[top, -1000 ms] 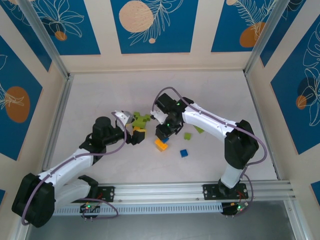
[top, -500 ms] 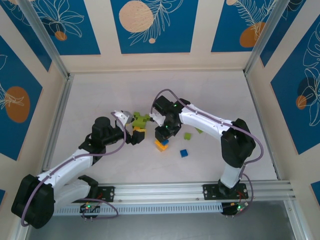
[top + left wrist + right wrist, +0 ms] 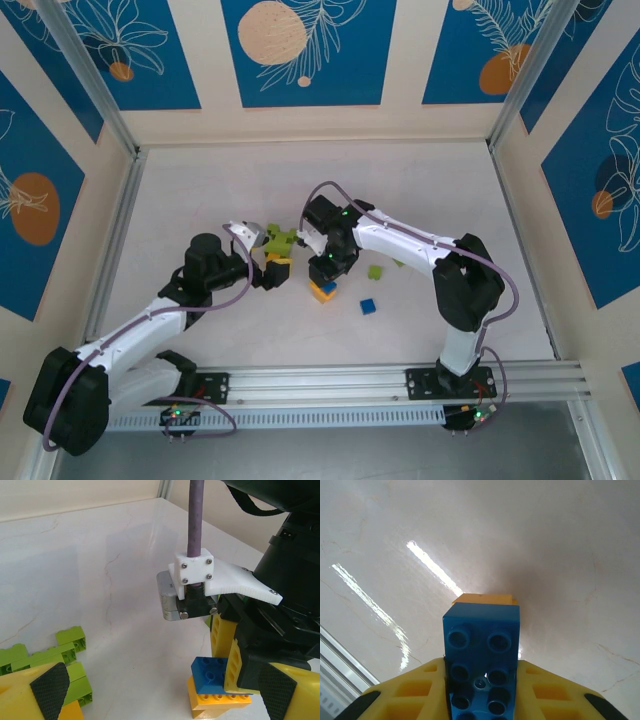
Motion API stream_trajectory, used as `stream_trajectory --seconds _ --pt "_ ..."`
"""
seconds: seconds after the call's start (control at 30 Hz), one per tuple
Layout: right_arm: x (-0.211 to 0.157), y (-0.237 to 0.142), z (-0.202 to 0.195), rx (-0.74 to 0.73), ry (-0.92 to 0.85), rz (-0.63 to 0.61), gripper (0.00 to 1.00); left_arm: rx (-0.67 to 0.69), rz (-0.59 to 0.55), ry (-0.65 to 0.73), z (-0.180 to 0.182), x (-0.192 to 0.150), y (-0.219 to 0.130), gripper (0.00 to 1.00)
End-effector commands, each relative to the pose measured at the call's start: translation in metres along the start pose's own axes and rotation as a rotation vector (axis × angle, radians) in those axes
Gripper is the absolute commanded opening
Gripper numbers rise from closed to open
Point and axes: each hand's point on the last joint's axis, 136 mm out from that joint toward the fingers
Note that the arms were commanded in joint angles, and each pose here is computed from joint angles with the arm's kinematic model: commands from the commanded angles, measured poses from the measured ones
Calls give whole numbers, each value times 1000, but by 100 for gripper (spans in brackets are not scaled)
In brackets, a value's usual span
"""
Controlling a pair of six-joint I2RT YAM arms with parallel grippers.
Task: Assemble a carrot with lego
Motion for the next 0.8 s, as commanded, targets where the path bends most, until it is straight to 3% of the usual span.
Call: stream_trajectory --seconds 0.0,0.77 --pt "-5 8 6 19 8 26 30 -25 -30 43 -5 13 0 99" --pt "-23 24 6 -34 40 95 30 -28 -30 44 -6 13 0 99"
Point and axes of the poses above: each hand's point on the last joint's axis, 136 mm out from that joint toward the fingers, its own y axis out along the fingers, its own z axis along the line the jaws close on, x = y × z, and after that the axes turned 8 degrees about -y, right-handed
